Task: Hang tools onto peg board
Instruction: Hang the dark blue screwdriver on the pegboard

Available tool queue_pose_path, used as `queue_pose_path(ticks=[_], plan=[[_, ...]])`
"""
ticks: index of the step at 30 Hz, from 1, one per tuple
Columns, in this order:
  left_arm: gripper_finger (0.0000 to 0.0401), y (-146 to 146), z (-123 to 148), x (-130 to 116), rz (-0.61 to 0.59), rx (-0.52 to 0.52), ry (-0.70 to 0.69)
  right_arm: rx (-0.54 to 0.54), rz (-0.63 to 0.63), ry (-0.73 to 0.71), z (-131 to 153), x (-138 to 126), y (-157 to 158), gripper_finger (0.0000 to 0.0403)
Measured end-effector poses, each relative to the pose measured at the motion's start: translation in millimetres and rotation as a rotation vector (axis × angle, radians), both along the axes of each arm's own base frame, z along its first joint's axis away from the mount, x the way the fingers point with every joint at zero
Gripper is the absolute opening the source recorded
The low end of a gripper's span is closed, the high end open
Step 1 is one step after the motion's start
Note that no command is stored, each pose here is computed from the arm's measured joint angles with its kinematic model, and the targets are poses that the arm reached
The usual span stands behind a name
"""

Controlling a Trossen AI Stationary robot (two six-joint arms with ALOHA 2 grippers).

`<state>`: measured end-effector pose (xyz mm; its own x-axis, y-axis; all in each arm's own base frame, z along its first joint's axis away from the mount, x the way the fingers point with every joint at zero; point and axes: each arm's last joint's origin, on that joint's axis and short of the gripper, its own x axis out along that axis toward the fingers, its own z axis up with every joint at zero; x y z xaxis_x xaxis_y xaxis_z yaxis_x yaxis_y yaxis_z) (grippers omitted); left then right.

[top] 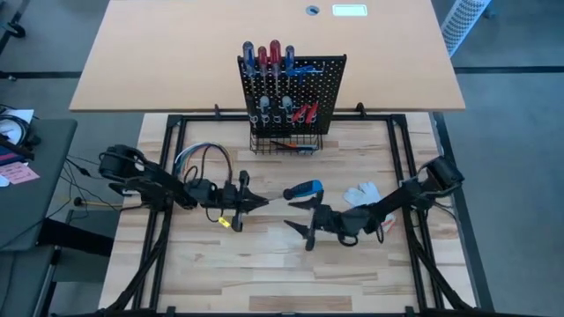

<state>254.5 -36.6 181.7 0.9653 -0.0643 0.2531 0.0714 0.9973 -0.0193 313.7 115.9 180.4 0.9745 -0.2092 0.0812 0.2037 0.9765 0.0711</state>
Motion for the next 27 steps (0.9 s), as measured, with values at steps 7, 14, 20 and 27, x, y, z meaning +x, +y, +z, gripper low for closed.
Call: queue_pose_path(ticks=[7,14,20,27], plan=[[0.0000,-10.0,12.5,13.4,-0.046,0.048,-0.083,-0.077,0.076,-0.099,28.5,23.9,-12.0,0.0230],[0.0000,-18.0,17.7,15.3,-0.068,0.085,-0.111,-0.125,0.093,-0.124,43.0,36.4,-17.9,0.0173],[0.0000,-18.1,18.0,15.4,-0.067,0.086,-0.113,-0.141,0.127,-0.108,47.5,42.3,-17.4,0.0088],[0.0006,-18.0,14.6,16.6,-0.067,0.094,-0.075,-0.164,0.129,-0.021,52.2,45.4,-20.7,0.0011]])
